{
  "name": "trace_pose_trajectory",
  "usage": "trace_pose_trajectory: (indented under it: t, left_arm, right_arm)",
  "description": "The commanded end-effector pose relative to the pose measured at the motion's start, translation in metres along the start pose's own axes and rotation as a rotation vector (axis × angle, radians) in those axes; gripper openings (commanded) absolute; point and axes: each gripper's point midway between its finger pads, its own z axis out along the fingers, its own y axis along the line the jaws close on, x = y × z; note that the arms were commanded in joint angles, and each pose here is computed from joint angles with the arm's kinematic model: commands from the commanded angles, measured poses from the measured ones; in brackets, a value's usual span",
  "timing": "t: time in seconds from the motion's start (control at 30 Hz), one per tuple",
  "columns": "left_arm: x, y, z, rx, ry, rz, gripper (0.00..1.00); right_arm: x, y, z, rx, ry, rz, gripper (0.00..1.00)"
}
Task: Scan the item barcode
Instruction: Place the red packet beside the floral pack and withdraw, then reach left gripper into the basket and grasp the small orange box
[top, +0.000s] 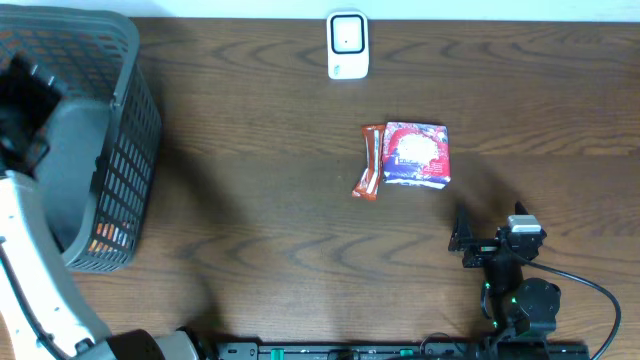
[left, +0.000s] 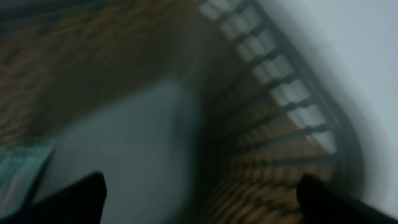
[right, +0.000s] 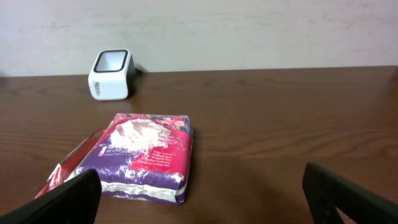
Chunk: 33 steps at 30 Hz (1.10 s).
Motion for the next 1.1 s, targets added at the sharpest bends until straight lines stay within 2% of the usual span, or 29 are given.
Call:
trace_pose_trajectory:
  t: [0.0, 0.1, 0.2, 0.33, 0.6, 0.83, 1.07]
  left_arm:
    - [0.036, 0.078, 0.013, -0.255, 0.157, -0.264, 0.98]
    - [0.068, 0.101, 0.019, -0.363, 0.263, -0.375, 0.98]
    - [0.085, 0.121, 0.019, -0.496, 0.294, -0.480, 0.98]
    - [0.104, 0.136, 0.027, -0.594, 0.358, -0.503, 0.98]
    - [0.164, 0.161, 0.041, -0.833, 0.578, -0.630, 0.98]
    - [0.198, 0.168, 0.063, -0.882, 0.720, -0.647, 0.98]
    - [0.224, 0.179, 0.084, -0.910, 0.766, -0.627, 0.98]
  right_arm:
    - [0.000, -0.006, 0.000, 0.026, -0.001, 0.002, 0.99]
    - [0.000, -0.006, 0.000, 0.026, -0.001, 0.002, 0.99]
    - [0.000, -0.006, 0.000, 0.026, -0.001, 0.002, 0.99]
    - [0.000, -0.006, 0.000, 0.026, -0.001, 0.002, 0.99]
    - [0.000, -0.006, 0.000, 0.026, -0.001, 0.002, 0.99]
    - [0.000, -0.006, 0.000, 0.026, -0.001, 0.002, 0.99]
    - [0.000, -0.006, 0.000, 0.026, -0.001, 0.002, 0.99]
